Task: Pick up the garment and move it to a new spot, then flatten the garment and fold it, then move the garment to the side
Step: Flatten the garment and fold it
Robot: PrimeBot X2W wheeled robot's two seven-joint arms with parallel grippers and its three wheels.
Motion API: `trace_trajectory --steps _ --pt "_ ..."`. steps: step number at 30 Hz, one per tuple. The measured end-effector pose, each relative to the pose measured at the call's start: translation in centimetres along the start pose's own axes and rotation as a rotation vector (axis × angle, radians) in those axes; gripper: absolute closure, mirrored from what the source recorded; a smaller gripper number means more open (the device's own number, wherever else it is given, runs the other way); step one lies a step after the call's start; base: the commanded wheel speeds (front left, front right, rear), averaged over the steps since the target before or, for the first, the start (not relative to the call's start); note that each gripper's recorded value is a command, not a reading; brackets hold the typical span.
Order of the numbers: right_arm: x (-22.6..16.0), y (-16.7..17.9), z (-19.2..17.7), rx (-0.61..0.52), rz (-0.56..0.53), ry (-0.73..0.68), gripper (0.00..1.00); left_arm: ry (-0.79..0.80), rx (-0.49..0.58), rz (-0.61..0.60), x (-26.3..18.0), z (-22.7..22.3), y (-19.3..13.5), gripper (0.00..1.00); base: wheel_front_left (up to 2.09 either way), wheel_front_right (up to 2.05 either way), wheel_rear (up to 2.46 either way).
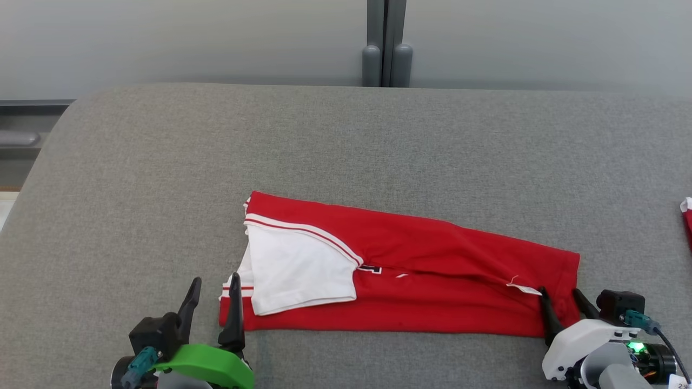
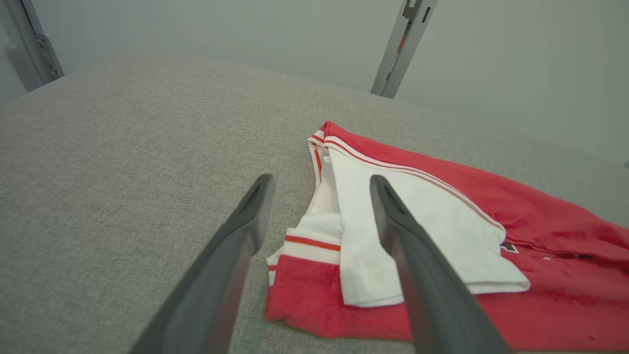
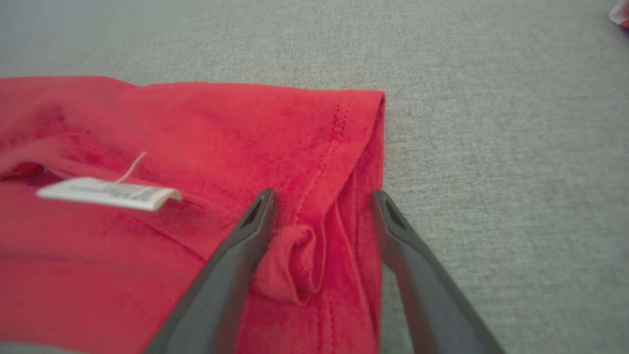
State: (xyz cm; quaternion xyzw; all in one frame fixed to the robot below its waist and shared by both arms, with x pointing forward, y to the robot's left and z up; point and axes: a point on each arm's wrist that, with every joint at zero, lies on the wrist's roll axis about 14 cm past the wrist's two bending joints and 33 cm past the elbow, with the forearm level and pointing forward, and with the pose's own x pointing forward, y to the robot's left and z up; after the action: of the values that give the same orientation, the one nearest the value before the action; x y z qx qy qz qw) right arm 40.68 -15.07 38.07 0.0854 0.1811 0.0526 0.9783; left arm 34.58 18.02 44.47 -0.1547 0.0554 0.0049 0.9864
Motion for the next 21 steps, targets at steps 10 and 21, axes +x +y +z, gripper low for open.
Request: trace_trajectory --steps 10,21 --pt "0.0 -0.9 -1.2 0.047 -0.054 0.042 1.0 0.031 -0.016 -0.036 0.0 -1.0 -1.1 0.0 0.0 0.0 0.0" --pt "-0.7 -5.8 4.0 0.066 -0.186 -0.129 1.0 0.051 -0.015 -0.087 0.7 -1.6 -2.7 0.0 0.0 0.0 0.0"
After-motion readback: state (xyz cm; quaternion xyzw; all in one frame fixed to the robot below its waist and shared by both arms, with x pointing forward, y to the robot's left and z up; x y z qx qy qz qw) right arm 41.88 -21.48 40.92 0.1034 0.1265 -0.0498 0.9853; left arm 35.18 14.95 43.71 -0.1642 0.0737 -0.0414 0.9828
